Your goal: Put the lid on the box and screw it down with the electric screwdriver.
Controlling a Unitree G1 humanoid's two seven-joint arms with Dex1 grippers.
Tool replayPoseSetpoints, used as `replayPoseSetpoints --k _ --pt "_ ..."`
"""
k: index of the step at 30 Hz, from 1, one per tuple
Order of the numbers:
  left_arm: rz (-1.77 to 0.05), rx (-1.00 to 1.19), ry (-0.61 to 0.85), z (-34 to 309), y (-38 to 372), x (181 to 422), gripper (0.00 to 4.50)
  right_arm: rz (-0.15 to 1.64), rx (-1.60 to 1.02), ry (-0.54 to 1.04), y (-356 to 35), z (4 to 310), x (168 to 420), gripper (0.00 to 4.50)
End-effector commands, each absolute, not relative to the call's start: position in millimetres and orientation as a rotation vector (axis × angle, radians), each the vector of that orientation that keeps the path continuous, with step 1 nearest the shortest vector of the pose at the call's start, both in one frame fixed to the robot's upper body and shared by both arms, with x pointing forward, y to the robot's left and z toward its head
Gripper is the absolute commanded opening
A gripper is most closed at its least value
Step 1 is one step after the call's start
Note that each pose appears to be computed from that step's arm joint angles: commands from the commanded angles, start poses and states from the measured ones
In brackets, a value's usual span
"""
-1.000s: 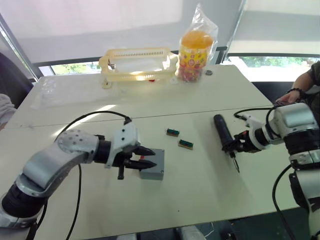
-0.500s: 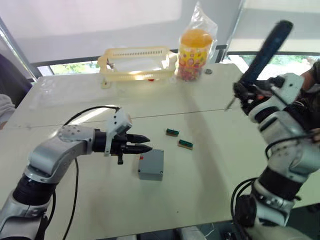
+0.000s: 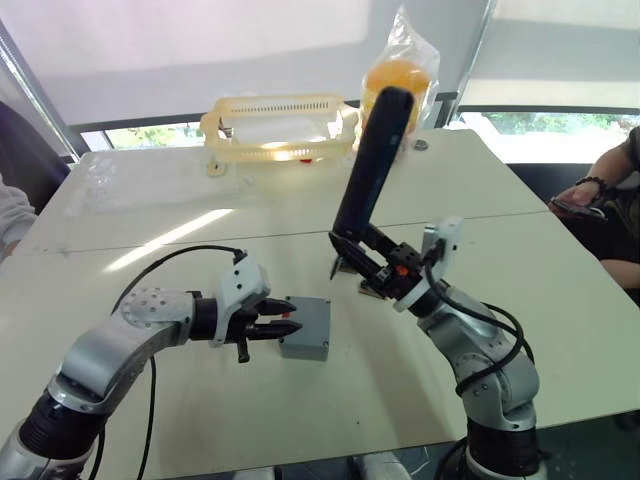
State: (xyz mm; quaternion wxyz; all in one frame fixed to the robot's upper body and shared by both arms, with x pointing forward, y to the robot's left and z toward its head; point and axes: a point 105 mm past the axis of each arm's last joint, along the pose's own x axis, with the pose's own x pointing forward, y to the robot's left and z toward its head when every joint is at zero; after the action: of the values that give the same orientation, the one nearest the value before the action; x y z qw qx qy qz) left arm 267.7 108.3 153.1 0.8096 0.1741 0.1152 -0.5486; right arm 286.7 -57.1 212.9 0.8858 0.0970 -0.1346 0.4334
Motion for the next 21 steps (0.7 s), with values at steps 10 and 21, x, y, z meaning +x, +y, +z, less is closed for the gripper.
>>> replayPoseSetpoints --k 10,21 --pt "-1.19 0.404 0.234 133.6 98.5 271.0 1.52 0.938 0.147 -0.317 -52.9 206.0 280.9 1.76" --pt "-1.186 0.416 0.237 130.4 97.8 271.3 1.52 0.897 0.119 -0.33 -55.2 201.5 289.6 1.76"
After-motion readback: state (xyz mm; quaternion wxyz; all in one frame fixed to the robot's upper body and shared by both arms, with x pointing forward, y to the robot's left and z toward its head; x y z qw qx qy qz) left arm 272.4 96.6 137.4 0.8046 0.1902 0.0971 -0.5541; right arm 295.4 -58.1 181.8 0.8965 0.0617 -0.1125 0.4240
